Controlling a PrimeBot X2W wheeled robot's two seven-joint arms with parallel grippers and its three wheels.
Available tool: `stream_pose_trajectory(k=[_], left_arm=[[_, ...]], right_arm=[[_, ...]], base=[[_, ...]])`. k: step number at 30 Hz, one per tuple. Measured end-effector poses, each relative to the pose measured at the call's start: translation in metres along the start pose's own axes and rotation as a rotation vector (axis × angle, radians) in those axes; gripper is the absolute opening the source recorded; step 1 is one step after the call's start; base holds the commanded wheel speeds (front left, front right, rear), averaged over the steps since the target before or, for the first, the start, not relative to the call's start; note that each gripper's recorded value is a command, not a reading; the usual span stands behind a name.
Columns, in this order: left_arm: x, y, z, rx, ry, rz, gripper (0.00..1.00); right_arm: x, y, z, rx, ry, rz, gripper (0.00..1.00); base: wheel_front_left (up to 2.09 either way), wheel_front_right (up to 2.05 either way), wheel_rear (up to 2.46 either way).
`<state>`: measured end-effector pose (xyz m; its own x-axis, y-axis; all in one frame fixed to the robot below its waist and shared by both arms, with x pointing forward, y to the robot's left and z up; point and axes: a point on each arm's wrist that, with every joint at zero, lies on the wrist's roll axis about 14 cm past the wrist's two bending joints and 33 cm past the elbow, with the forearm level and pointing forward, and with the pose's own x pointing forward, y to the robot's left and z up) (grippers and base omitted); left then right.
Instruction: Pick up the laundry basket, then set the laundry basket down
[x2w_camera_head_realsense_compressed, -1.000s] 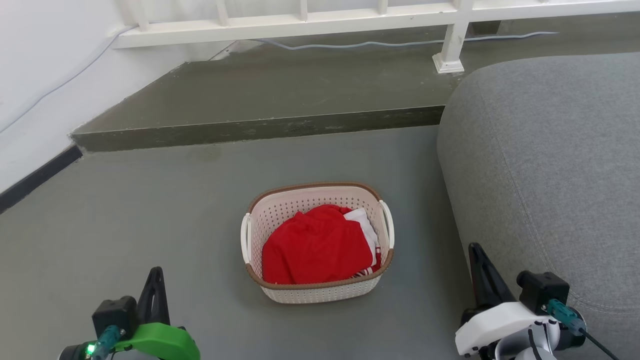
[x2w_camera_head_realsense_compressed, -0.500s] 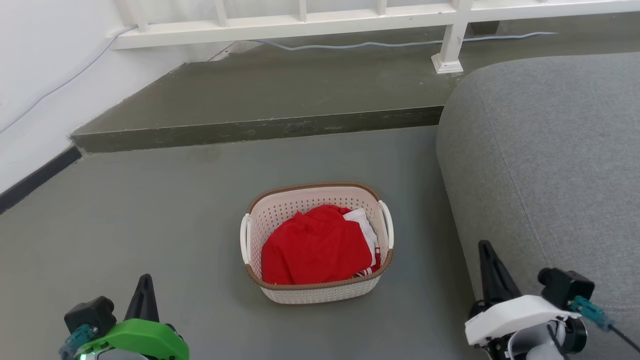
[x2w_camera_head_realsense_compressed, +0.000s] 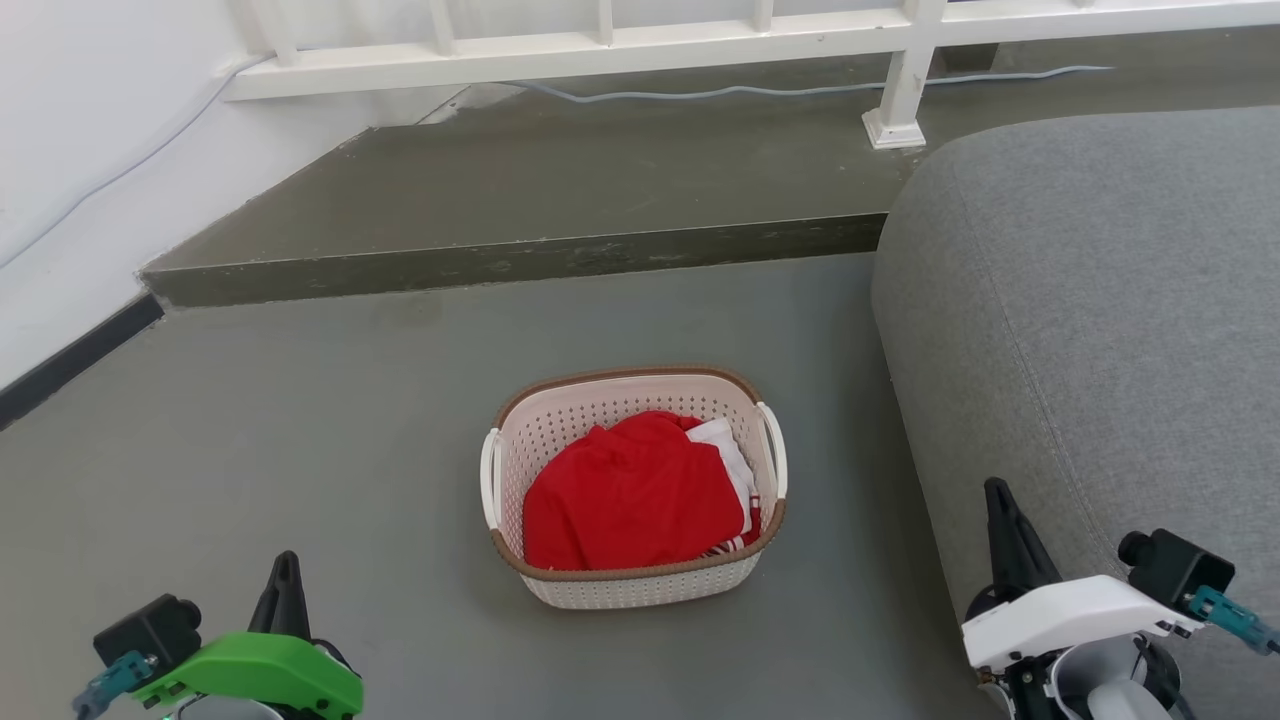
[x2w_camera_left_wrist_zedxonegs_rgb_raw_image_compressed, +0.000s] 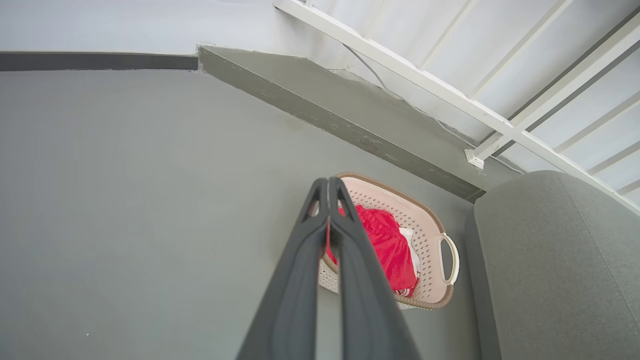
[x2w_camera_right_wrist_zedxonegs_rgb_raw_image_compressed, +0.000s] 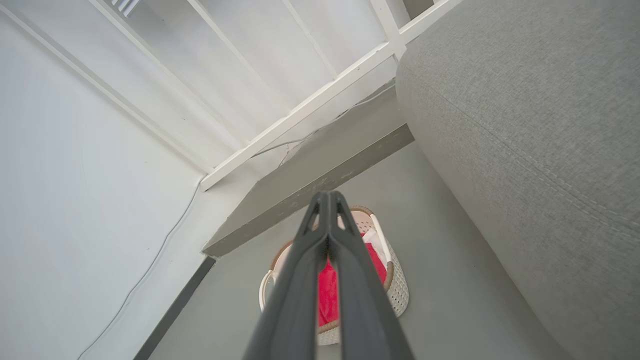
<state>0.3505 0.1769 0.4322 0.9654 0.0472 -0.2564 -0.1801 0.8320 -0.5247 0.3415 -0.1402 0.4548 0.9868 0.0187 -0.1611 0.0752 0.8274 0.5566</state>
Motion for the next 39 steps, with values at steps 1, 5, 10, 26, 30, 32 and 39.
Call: stream_pose_trajectory(k=[1, 5, 10, 26, 30, 32, 39], left_arm=[[0.0, 0.001, 0.0, -0.012, -0.001, 0.002, 0.0], [0.001, 0.0, 0.002, -0.061, 0.001, 0.0, 0.0], [0.002, 0.0, 0.002, -0.123, 0.014, -0.004, 0.0], [0.005, -0.001, 0.007, -0.323, 0.028, -0.016, 0.0], [0.006, 0.0, 0.008, -0.372, 0.028, -0.014, 0.0], [0.006, -0.001, 0.009, -0.403, 0.029, -0.023, 0.0], [0.007, -0.004, 0.013, -0.497, 0.031, -0.042, 0.0]], right_arm=[[0.0, -0.001, 0.0, 0.011, 0.0, -0.004, 0.0], [0.001, -0.005, 0.002, 0.062, 0.006, -0.014, 0.0], [0.003, -0.007, 0.005, 0.125, 0.009, -0.02, 0.0], [0.009, -0.016, 0.014, 0.322, 0.011, -0.033, 0.0], [0.01, -0.019, 0.016, 0.373, 0.013, -0.035, 0.0], [0.011, -0.02, 0.016, 0.4, 0.014, -0.04, 0.0], [0.014, -0.023, 0.023, 0.497, 0.005, -0.033, 0.0]], base=[[0.0, 0.0, 0.0], [0.0, 0.0, 0.0], [0.0, 0.0, 0.0], [0.0, 0.0, 0.0], [0.0, 0.0, 0.0], [0.0, 0.0, 0.0], [0.0, 0.0, 0.0]])
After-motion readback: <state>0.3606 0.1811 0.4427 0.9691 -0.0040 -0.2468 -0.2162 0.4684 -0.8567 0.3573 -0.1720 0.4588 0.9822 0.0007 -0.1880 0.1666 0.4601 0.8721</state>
